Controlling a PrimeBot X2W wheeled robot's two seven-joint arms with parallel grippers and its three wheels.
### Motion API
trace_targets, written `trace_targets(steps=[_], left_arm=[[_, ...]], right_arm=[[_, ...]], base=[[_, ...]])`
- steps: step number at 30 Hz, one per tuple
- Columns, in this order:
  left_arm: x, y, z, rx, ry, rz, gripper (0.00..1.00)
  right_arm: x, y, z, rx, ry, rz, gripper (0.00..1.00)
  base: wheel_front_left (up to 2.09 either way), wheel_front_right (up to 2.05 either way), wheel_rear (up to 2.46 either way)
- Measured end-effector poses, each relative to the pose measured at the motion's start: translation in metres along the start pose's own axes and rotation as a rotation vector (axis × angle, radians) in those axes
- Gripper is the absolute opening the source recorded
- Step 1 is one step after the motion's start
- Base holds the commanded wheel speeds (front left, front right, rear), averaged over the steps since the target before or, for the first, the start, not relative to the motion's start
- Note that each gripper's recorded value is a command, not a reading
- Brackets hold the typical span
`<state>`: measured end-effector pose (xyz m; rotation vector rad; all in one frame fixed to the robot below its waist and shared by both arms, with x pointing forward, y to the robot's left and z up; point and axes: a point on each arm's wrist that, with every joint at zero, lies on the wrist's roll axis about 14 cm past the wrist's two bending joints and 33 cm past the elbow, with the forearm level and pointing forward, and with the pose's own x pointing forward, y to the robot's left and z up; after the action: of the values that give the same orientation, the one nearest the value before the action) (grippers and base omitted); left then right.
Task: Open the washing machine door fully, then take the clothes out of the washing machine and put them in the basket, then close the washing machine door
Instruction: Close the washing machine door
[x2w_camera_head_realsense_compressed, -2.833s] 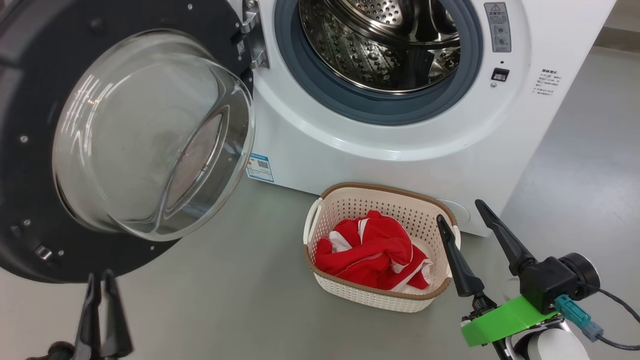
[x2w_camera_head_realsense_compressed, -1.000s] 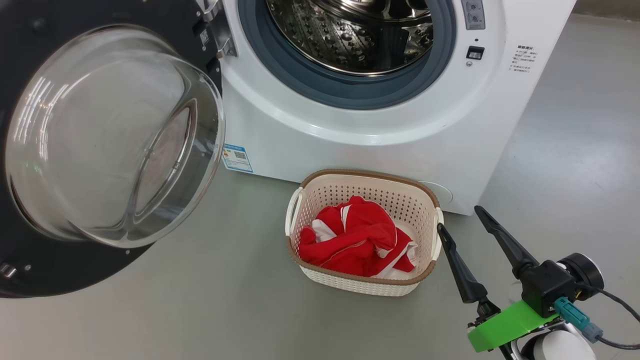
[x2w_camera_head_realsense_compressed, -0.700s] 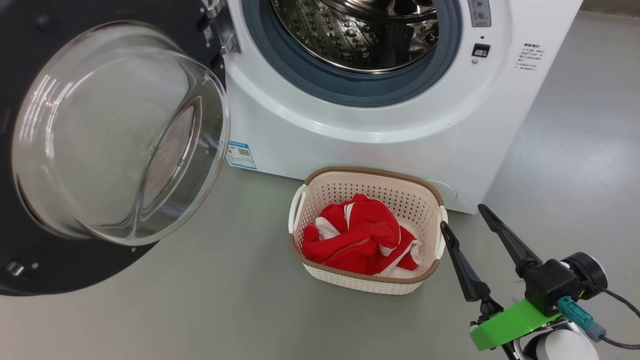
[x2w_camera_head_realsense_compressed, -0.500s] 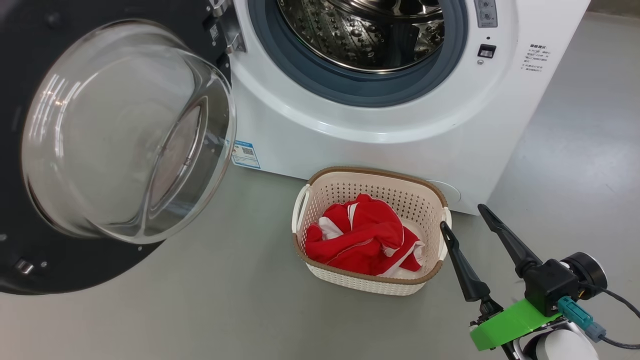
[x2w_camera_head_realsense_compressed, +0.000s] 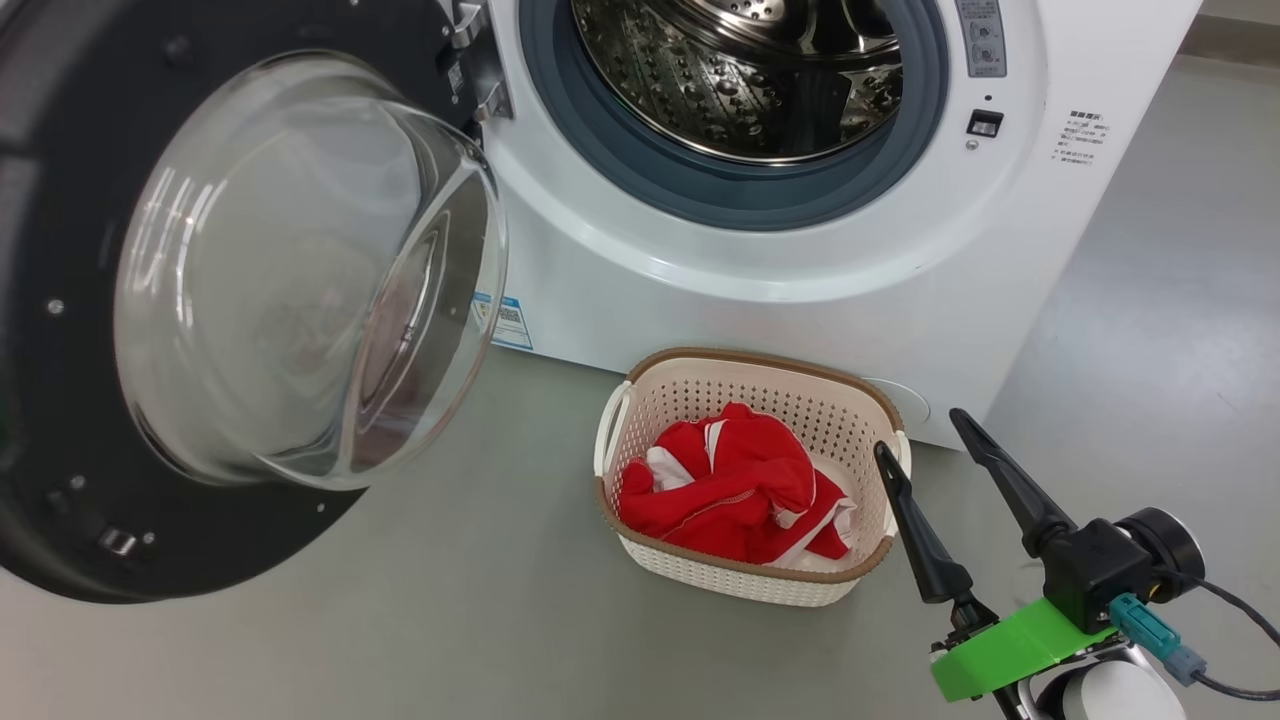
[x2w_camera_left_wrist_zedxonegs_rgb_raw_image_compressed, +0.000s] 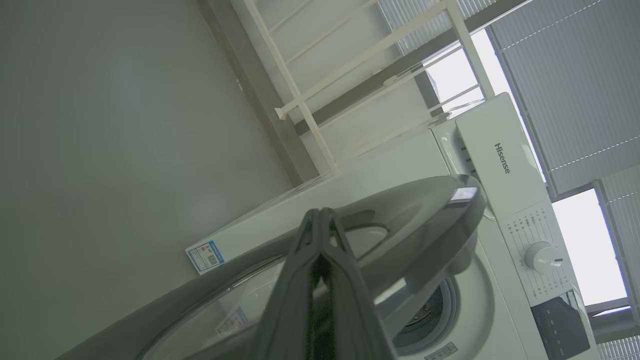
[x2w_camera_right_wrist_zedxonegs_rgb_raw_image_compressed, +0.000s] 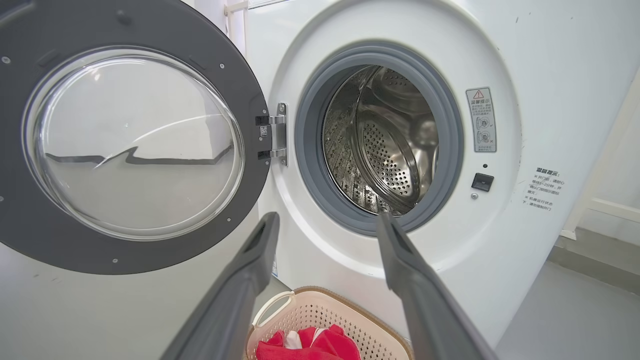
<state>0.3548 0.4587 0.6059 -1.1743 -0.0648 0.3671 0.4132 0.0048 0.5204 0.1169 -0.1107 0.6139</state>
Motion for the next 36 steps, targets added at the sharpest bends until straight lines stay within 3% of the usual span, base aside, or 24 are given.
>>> trace_targets(steps=[26, 36], left_arm=[[-0.042, -0.018, -0.078, -0.031, 0.195, -0.149, 0.0], [-0.049, -0.039, -0.101, -0.109, 0.254, -0.224, 0.0]], right_arm=[[-0.003, 0.01, 0.001, 0.008, 0.0, 0.012, 1.0], [-0.007, 0.003, -0.001, 0.009, 0.009, -0.009, 1.0]], base=[[0.0, 0.0, 0.0], [0.0, 0.0, 0.0]])
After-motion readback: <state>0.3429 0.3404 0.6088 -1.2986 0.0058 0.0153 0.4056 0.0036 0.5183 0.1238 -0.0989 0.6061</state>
